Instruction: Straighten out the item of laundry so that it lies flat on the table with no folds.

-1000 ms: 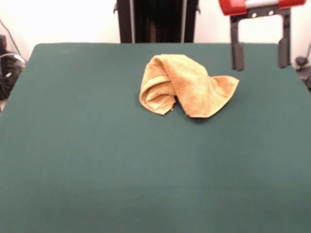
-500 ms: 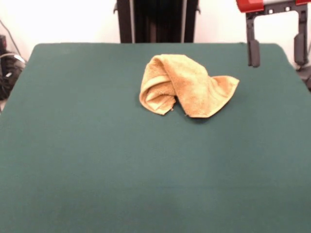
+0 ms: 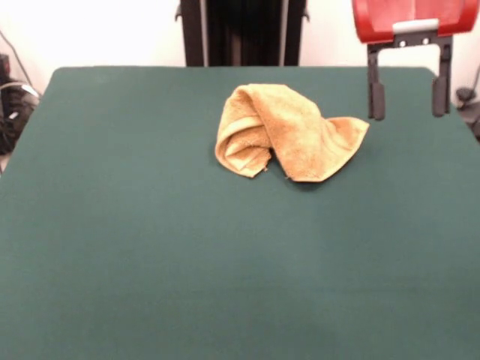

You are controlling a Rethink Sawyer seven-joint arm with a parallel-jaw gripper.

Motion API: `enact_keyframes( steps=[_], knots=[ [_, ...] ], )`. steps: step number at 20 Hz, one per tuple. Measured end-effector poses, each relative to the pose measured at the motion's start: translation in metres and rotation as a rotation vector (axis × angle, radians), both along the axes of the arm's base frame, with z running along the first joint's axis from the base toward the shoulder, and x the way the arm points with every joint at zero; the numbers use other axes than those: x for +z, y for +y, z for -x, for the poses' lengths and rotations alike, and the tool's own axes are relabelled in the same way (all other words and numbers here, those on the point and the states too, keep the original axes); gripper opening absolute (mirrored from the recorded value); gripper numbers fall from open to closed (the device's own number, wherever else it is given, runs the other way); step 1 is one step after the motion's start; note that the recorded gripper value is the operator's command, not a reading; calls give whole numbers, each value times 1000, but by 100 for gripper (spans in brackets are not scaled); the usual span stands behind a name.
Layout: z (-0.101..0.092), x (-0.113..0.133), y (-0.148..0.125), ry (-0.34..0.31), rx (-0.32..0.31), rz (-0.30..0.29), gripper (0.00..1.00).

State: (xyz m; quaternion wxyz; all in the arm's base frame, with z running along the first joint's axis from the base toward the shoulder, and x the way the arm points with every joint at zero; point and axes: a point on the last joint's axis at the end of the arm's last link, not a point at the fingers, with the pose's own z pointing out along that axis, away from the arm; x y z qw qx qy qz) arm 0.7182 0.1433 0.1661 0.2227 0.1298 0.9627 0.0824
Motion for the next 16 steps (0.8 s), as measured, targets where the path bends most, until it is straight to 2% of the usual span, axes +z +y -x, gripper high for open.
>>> enact_keyframes(
  steps=[7,16],
  knots=[
    [16,-9,-12,-39,25,50,100],
    [46,-27,-38,4,49,89,100]
  ],
)
